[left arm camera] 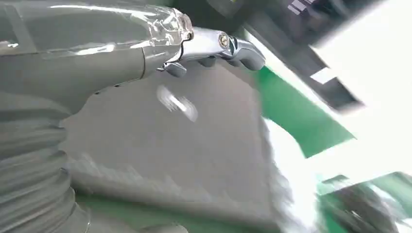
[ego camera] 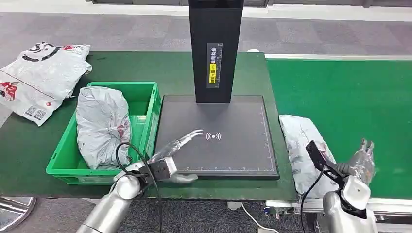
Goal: Moved the parcel from conveyor to table for the left to box.
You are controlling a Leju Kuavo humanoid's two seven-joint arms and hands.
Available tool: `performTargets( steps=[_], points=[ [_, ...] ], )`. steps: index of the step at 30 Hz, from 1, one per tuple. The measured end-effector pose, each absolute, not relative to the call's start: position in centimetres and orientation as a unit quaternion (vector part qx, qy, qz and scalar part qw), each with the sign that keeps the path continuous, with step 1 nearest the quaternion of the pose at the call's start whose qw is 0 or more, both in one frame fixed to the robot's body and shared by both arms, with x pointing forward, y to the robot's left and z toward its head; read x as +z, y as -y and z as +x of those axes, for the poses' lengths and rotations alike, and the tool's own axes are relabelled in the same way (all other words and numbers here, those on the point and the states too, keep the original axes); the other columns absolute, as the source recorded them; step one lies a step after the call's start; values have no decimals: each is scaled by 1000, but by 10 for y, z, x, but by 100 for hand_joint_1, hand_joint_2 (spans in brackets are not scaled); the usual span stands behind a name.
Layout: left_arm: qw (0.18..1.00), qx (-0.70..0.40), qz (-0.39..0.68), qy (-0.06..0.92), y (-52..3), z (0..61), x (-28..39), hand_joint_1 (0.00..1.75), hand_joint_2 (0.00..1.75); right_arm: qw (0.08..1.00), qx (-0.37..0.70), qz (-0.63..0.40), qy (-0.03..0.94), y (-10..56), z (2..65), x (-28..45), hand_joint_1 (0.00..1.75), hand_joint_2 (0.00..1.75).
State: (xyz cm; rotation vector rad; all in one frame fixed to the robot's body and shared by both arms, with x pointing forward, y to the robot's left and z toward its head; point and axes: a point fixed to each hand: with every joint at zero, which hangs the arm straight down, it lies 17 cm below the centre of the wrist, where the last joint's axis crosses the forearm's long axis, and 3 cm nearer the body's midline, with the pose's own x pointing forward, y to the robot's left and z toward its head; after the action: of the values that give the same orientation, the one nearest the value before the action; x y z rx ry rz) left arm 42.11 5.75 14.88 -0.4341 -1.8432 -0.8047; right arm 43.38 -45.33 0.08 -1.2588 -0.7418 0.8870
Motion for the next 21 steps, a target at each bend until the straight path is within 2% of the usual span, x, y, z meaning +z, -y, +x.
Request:
performTargets(
  steps=[3,14,16,18,21],
  points=[
    [493,-327,-239,770,-38,394,162,0,175,656,407,-558,306,466,439,-10,0,175],
    [487,-324,-254,770,-33,385,165,0,175,655,412,-558,300,471,440,-13,0,175],
    [454,-315,-313,773,-11,340,180,0,175,665,432,-546,269,485,442,-34,0,175],
    [436,-311,-332,776,-5,324,192,0,175,678,440,-531,255,489,440,-47,0,175],
    [392,-285,-290,825,-18,322,230,0,175,707,454,-478,257,477,422,-82,0,175]
  ],
)
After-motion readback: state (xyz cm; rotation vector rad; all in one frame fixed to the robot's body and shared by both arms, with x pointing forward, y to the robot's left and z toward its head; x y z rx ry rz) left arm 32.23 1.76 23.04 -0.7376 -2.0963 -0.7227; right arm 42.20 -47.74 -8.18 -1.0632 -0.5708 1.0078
